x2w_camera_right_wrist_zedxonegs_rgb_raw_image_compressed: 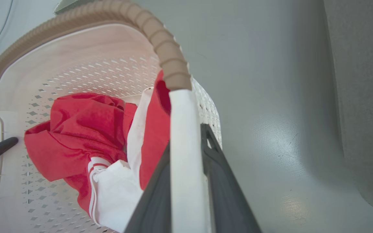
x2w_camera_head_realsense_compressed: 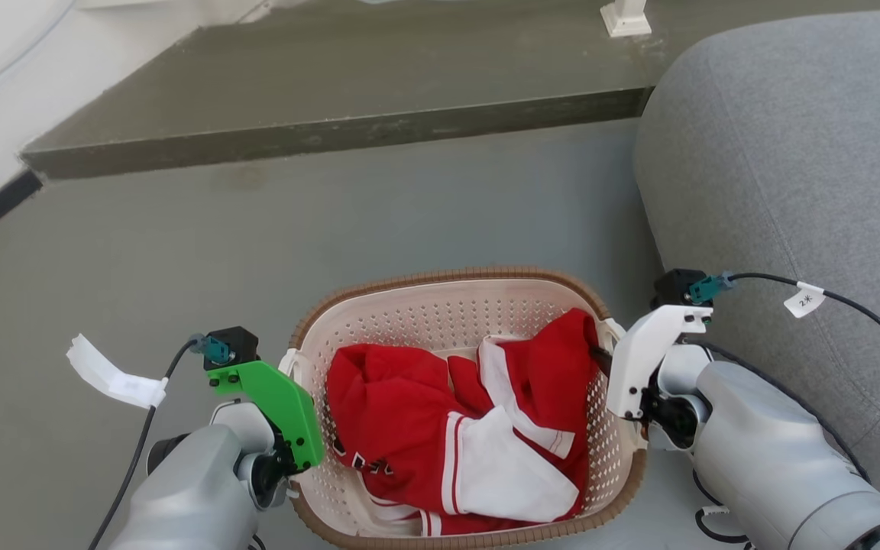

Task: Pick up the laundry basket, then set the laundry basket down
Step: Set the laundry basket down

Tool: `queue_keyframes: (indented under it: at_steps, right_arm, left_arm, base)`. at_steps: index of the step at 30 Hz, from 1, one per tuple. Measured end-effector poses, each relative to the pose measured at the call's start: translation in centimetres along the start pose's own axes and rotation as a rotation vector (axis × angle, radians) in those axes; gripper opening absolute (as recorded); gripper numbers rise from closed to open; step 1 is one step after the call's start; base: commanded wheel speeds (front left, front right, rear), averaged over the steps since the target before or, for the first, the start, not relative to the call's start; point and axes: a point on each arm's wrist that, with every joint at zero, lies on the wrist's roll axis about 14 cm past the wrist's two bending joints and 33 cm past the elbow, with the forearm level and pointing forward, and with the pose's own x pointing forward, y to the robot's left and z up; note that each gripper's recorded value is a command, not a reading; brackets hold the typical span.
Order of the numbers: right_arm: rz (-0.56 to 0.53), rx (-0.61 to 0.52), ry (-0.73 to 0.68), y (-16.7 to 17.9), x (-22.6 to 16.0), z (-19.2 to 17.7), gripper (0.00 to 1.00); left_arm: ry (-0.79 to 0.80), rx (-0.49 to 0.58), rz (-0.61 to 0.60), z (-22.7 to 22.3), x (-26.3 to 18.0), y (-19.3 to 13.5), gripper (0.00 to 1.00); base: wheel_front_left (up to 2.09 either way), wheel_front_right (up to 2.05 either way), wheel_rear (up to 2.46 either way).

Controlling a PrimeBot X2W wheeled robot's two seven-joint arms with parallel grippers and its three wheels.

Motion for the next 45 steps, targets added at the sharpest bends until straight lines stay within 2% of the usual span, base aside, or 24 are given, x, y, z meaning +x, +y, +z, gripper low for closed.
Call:
queue_keyframes:
  at_steps: [7, 19, 36, 45]
  right_arm:
    - [-0.015, 0.000, 0.012, -0.7, 0.7, -0.1, 0.00]
    - [-0.022, -0.004, -0.028, -1.7, 2.8, 2.3, 0.00]
    - [-0.023, 0.015, -0.041, -3.7, 7.8, 4.0, 0.00]
    - [-0.034, 0.030, -0.031, -5.4, 10.7, 3.4, 0.00]
  left_arm:
    - [0.013, -0.006, -0.001, -0.3, 0.8, 0.2, 0.00]
    - [-0.037, -0.002, -0.001, 2.6, 2.9, 0.4, 0.00]
    - [-0.081, -0.007, 0.018, 5.3, 7.8, 2.4, 0.00]
    - [-0.088, -0.044, 0.008, 5.0, 10.8, 3.4, 0.00]
  base:
    - [0.00, 0.00, 0.00]
    - [0.00, 0.00, 0.00]
    - [0.00, 0.00, 0.00]
    - [0.00, 0.00, 0.00]
